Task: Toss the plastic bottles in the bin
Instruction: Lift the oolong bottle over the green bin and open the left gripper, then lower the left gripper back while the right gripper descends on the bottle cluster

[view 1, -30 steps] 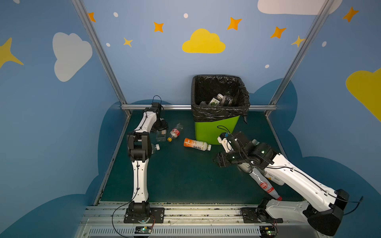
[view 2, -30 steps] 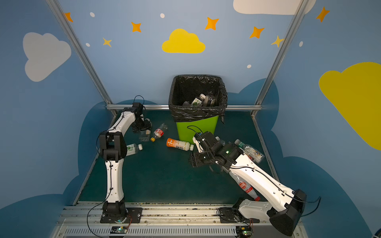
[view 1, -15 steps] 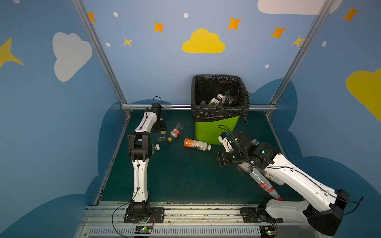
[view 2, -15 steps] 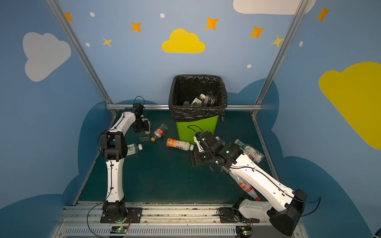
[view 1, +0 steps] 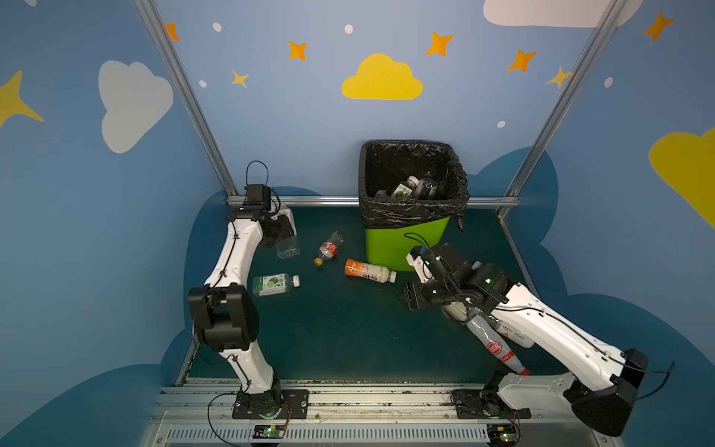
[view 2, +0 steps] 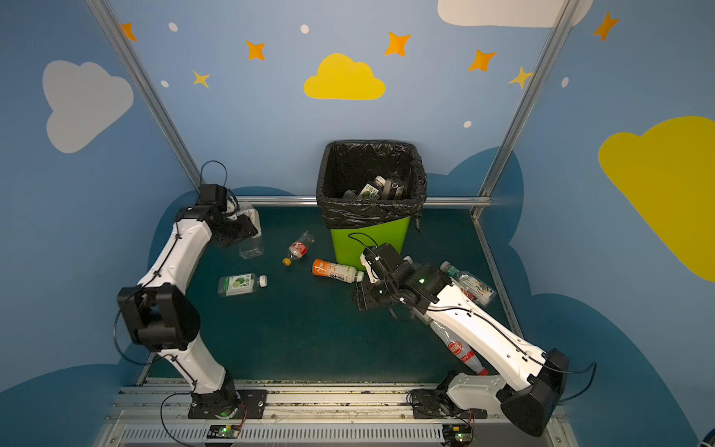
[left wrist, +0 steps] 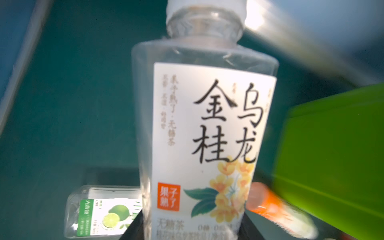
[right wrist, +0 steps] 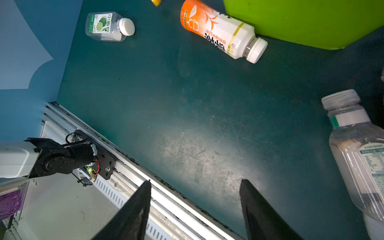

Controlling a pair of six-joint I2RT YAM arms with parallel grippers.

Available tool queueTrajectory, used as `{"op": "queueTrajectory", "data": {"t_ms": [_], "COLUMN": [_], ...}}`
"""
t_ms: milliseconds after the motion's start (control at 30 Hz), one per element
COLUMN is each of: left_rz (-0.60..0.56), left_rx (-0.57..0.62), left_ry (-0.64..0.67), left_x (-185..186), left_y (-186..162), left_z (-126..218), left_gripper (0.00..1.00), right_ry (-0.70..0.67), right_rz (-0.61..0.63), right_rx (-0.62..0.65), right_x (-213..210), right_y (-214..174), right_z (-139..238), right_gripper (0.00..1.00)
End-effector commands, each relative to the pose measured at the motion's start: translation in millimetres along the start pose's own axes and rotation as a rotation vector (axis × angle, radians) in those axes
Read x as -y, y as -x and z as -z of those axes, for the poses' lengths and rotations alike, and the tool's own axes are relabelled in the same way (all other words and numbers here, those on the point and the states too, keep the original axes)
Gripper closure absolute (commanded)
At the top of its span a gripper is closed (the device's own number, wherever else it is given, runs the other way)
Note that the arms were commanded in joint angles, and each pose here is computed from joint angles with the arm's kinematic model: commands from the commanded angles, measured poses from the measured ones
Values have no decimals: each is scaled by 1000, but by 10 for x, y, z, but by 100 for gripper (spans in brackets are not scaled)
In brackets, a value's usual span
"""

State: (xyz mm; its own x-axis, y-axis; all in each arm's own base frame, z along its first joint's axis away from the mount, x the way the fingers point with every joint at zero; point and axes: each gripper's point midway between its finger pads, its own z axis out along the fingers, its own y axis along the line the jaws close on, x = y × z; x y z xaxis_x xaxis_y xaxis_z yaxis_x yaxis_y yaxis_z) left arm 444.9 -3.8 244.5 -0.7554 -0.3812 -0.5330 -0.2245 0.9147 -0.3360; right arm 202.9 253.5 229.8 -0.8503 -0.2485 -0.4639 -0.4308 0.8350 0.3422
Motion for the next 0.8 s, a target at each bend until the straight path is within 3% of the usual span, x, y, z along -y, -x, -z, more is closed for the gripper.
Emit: {"op": "queueTrajectory", "data": {"t_ms": [0, 133, 200, 300, 367, 400, 467, 567, 633, 767], "left_rz": [-73, -266, -325, -361, -349, -332, -290, -248, -303, -331], "left_rx": [180, 398, 474, 526, 498, 465, 483, 479, 556, 525], "left_ry": [-260, -489, -574, -668, -705, -684, -651, -722, -790, -714], "left_x": [760, 1778, 2185, 2718, 3002, 3075, 3071, 2981, 3044, 2836], "left_y": [176, 304, 403, 602, 770, 828, 948, 948, 804, 517], "left_z": [698, 1583, 1840, 1726, 1502, 1320, 1334, 1760, 2098, 2170], "left_gripper": [44, 41, 40, 36, 1, 0, 0, 0, 0, 0], "right_ry": [12, 18, 25, 35, 43, 40, 42, 0, -17, -4], "right_rz": [31, 57, 71, 88, 96, 96, 98, 78, 53, -3], "right_rx": [-3, -22, -27, -33, -38, -40, -45, -25, 10, 57], "right_x": [-70, -114, -145, -182, -197, -192, -196, -86, 13, 151], "right_y": [42, 83, 113, 138, 134, 130, 115, 71, 44, 58], "right_z": [36, 14, 12, 10, 8, 17, 74, 197, 230, 305], "right_gripper": [32, 32, 32, 32, 32, 32, 32, 31, 31, 30]}}
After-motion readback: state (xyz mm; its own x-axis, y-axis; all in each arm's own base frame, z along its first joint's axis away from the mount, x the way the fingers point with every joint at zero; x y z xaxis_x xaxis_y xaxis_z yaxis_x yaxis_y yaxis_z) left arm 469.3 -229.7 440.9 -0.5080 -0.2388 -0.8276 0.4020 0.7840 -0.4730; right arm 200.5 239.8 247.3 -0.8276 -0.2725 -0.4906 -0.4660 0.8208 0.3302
